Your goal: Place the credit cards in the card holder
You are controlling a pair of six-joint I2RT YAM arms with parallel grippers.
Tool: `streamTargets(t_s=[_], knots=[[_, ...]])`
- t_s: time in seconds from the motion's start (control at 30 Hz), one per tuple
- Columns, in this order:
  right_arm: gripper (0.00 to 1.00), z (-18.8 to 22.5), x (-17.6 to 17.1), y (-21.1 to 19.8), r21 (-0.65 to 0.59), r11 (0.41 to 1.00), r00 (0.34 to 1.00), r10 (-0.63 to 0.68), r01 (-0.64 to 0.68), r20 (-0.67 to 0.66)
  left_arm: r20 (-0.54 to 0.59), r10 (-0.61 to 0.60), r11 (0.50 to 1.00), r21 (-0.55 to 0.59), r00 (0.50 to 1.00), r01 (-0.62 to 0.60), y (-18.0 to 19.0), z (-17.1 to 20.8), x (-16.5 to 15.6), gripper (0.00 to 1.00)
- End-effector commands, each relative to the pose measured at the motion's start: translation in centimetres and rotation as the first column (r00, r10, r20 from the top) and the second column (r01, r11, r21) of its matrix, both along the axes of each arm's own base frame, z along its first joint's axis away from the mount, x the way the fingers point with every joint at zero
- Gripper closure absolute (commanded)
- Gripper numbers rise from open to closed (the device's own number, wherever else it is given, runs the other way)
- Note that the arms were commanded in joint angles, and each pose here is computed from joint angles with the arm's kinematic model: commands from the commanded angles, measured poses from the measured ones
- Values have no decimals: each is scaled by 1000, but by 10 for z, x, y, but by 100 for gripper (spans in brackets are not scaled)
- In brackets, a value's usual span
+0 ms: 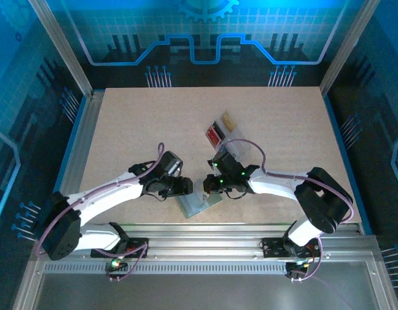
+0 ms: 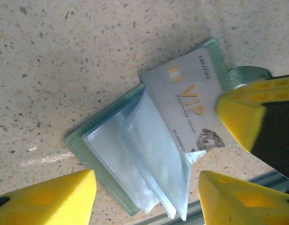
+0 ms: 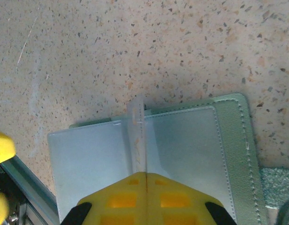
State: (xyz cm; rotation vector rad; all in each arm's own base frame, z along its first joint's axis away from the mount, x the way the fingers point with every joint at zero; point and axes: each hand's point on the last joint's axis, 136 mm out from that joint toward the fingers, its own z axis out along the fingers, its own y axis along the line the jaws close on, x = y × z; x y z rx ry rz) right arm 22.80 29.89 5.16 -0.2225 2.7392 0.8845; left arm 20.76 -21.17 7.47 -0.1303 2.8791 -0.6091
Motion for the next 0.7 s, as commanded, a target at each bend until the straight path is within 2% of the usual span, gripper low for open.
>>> streamTargets(t_s=[0.0,0.1,0.27,0.37,0.67], knots=[[100,-7,-5,0,-43,999,1000,21,-22,-10,-65,-31,999,37,997,33,-6,-19,-5,40],[100,-8,-4,-2,-55,998,1000,17,-18,-11,-96,-58,994,88,994,66,-10,-36,-7,41],[100,-13,-1,-15,-96,995,1000,-15,15,-3,-149,-34,987,149,988,56,4,-57,-24,55],[100,-18,1,-28,-132,990,999,-53,51,-9,-156,-32,987,154,987,56,9,-64,-30,55],[100,-35,-7,-79,-238,947,974,-226,216,-18,-147,-82,985,138,986,103,-16,-81,-8,65]])
